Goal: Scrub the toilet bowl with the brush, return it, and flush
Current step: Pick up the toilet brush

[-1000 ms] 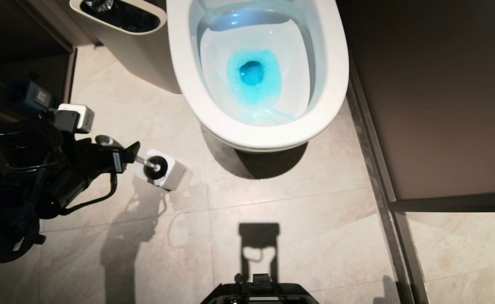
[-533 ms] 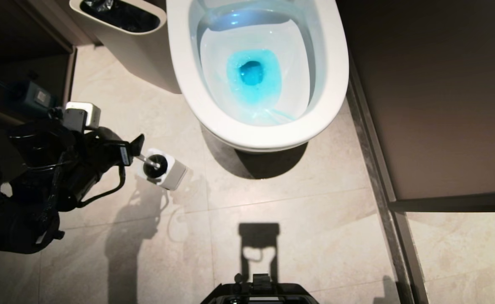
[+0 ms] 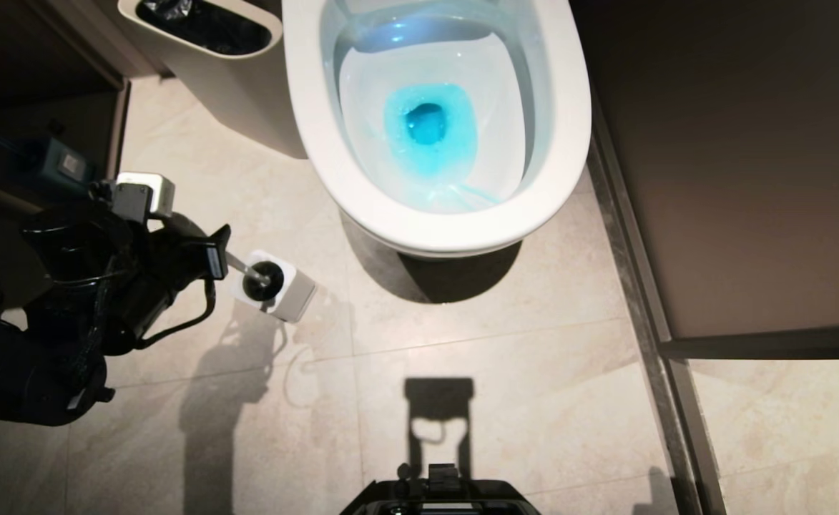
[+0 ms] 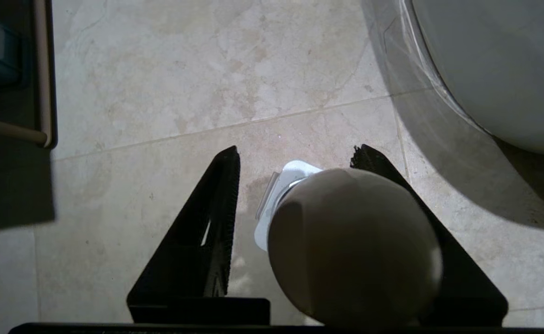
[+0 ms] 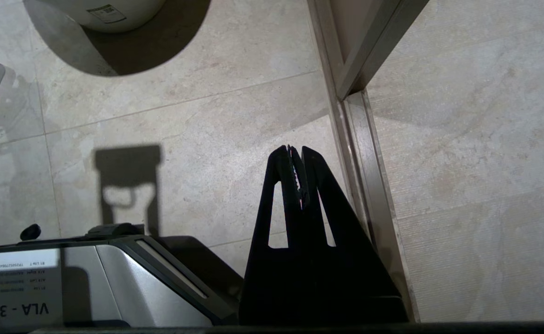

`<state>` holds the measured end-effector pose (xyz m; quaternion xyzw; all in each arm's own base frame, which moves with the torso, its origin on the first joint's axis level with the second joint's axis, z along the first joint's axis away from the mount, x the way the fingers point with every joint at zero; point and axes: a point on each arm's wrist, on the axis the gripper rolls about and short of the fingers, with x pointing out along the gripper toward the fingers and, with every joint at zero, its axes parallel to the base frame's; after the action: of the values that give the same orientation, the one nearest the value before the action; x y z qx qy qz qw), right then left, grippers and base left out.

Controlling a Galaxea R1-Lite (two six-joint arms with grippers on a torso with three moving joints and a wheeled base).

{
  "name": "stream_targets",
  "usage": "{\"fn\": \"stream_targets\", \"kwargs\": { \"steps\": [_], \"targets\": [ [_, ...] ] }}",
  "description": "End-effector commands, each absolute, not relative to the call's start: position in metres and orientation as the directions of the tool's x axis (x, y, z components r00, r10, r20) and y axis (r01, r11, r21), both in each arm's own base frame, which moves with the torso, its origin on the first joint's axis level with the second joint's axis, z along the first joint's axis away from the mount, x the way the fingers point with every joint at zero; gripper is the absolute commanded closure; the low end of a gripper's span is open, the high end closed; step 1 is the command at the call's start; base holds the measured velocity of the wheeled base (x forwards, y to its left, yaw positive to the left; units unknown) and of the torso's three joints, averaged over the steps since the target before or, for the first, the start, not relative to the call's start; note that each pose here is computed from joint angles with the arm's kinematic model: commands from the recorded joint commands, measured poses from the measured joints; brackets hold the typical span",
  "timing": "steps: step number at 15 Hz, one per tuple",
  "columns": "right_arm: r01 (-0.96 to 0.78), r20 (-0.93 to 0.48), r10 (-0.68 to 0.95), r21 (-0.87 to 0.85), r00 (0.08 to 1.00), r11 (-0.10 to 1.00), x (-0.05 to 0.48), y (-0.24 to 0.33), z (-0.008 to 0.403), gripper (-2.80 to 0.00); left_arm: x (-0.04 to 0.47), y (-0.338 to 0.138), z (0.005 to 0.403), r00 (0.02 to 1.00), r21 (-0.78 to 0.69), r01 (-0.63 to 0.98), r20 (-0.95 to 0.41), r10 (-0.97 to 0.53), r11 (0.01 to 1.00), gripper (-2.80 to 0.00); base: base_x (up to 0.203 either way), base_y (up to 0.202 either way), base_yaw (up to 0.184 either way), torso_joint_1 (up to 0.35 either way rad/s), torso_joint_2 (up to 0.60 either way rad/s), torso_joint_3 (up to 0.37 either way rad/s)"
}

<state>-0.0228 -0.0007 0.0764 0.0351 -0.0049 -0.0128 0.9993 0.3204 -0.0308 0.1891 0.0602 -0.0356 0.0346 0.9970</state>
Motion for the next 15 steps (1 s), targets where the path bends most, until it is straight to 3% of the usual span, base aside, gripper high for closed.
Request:
{"fn": "stream_targets", "kwargs": {
  "steps": [1,9,15],
  "targets": [
    [0.025,0.009,-0.026,0.071,1.0,0.997,-0.023,-0.001,0.076,0.0,0.319,-0.034,0.192,0.994,0.116,-0.069,0.088,0.059,0.991,0.0,0.0,0.0,0.0,0.0,0.0,0.0],
    [0.025,0.009,-0.026,0.071,1.0,0.997,-0.023,-0.001,0.076,0.0,0.292,-0.034,0.206,0.999,0.126,-0.043,0.024,0.04,0.991,0.0,0.0,0.0,0.0,0.0,0.0,0.0],
    [0.025,0.01,-0.026,0.071,1.0,0.997,-0.023,-0.001,0.077,0.0,0.23,-0.027,0.264,0.992,0.107,-0.044,0.126,0.03,0.993,0.0,0.0,0.0,0.0,0.0,0.0,0.0]
  ]
}}
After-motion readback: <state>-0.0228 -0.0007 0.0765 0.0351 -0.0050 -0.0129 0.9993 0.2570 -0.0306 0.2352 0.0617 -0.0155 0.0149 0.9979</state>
